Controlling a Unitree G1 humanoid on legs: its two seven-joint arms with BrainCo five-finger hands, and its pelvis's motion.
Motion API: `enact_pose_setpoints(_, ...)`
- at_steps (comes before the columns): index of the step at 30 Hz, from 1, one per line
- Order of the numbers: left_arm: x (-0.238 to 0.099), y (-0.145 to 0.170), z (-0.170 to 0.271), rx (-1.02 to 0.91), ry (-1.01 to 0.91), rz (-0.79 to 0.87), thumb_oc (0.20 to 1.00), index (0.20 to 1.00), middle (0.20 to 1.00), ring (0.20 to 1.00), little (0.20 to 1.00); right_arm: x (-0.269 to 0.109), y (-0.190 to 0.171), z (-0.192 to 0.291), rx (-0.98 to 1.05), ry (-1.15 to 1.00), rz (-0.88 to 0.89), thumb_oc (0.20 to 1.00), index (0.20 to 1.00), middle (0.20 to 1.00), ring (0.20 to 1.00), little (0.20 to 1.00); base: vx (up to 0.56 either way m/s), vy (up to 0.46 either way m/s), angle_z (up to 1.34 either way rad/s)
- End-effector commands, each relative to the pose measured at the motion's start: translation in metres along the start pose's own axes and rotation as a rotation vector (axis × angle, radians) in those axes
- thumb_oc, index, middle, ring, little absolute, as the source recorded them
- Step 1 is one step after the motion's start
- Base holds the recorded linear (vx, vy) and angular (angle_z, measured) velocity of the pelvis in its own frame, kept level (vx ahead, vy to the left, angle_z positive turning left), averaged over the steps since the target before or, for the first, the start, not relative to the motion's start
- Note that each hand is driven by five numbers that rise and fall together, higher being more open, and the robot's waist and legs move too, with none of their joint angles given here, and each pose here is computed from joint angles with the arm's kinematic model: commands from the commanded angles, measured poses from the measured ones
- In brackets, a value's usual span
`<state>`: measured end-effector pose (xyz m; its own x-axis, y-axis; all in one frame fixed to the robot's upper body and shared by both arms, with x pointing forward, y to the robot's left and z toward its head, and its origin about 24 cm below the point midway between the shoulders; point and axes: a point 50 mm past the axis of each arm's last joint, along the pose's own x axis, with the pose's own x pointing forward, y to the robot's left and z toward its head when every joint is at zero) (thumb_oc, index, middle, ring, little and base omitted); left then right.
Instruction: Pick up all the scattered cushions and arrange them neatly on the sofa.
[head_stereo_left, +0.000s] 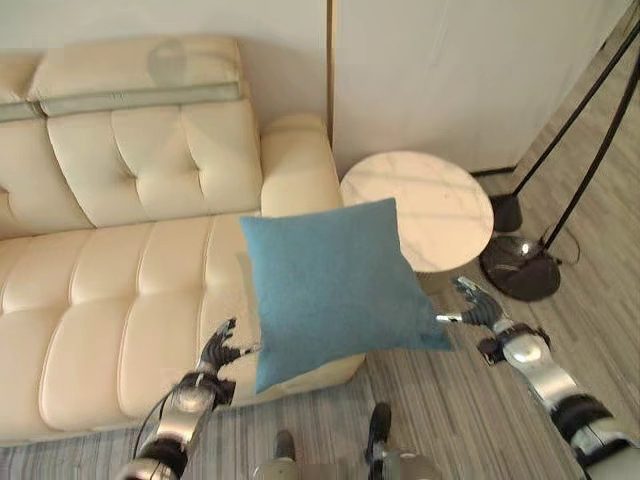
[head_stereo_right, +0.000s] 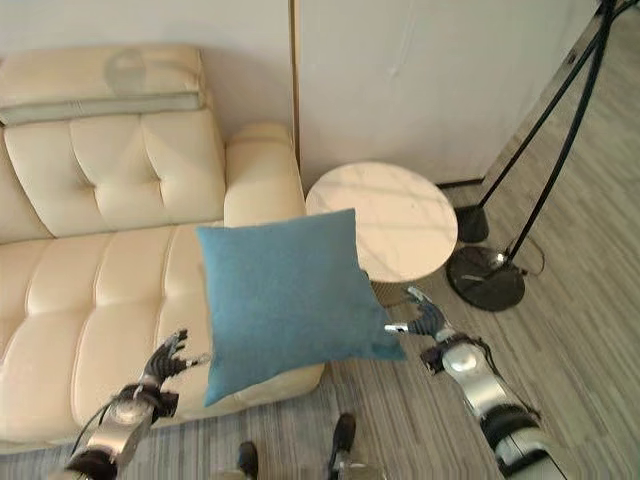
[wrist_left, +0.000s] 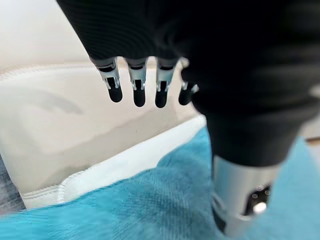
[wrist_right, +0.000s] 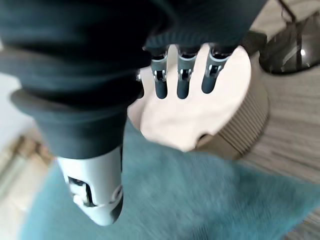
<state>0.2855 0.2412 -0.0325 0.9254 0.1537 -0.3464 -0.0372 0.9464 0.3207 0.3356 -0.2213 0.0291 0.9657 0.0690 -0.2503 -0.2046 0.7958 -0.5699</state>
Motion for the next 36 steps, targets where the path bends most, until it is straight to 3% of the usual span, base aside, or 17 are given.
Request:
enact_pose_setpoints(1, 0.018, 0.009, 0.042, -0.079, -0.119, 0.09, 1.0, 1.0, 1.0, 1.0, 1.0, 0.019, 0.008, 0.037, 0.008, -0.08, -0.028, 1.0, 1.0, 1.0, 1.0, 1.0, -0.17, -0.002, -0.06)
enact_pose_setpoints(6, 0.035, -0.036, 0.113, -0.143, -0.272, 0.026, 1.0, 1.0, 1.0, 1.0, 1.0, 0.04, 0.033, 0.119, -0.034, -0.266, 0.007, 1.0, 1.0, 1.0, 1.0, 1.0, -0.1, -0.011, -0.03)
enact_pose_setpoints(7, 0.033, -0.056, 0.134, -0.162, -0.337, -0.02, 1.0, 1.0, 1.0, 1.0, 1.0, 0.038, 0.047, 0.142, -0.004, -0.348, 0.038, 0.589, 0.589, 0.589, 0.589, 0.589, -0.05, 0.001, 0.0)
enact_pose_setpoints(9, 0.03, -0.064, 0.141, -0.173, -0.368, -0.044, 1.0, 1.0, 1.0, 1.0, 1.0, 0.036, 0.052, 0.148, 0.016, -0.378, 0.051, 0.2, 0.2, 0.2, 0.2, 0.2, -0.02, 0.007, -0.04)
enact_pose_setpoints(10, 0.026, -0.072, 0.148, -0.184, -0.406, -0.065, 0.815, 0.815, 0.815, 0.815, 0.815, 0.033, 0.056, 0.151, 0.046, -0.403, 0.06, 0.2, 0.2, 0.2, 0.2, 0.2, -0.01, 0.016, -0.04)
enact_pose_setpoints(11, 0.021, -0.08, 0.157, -0.193, -0.456, -0.096, 0.2, 0.2, 0.2, 0.2, 0.2, 0.028, 0.061, 0.156, 0.081, -0.444, 0.079, 0.2, 0.2, 0.2, 0.2, 0.2, 0.0, 0.0, 0.0)
enact_pose_setpoints(16, -0.005, -0.093, 0.162, -0.245, -0.581, -0.177, 0.2, 0.2, 0.2, 0.2, 0.2, -0.002, 0.073, 0.16, 0.187, -0.596, 0.148, 0.2, 0.2, 0.2, 0.2, 0.2, 0.01, 0.027, 0.0)
enact_pose_setpoints(24, -0.051, -0.078, 0.137, -0.314, -0.682, -0.248, 0.2, 0.2, 0.2, 0.2, 0.2, -0.065, 0.061, 0.127, 0.358, -0.729, 0.159, 0.2, 0.2, 0.2, 0.2, 0.2, 0.06, 0.07, -0.07)
enact_pose_setpoints(30, -0.072, -0.066, 0.128, -0.339, -0.722, -0.238, 0.2, 0.2, 0.2, 0.2, 0.2, -0.095, 0.065, 0.111, 0.575, -0.729, 0.228, 0.2, 0.2, 0.2, 0.2, 0.2, 0.04, 0.087, -0.02)
enact_pose_setpoints(36, -0.088, -0.051, 0.124, -0.32, -0.77, -0.18, 0.2, 0.2, 0.2, 0.2, 0.2, -0.116, 0.067, 0.118, 0.654, -0.798, 0.277, 0.2, 0.2, 0.2, 0.2, 0.2, -0.02, 0.117, -0.1)
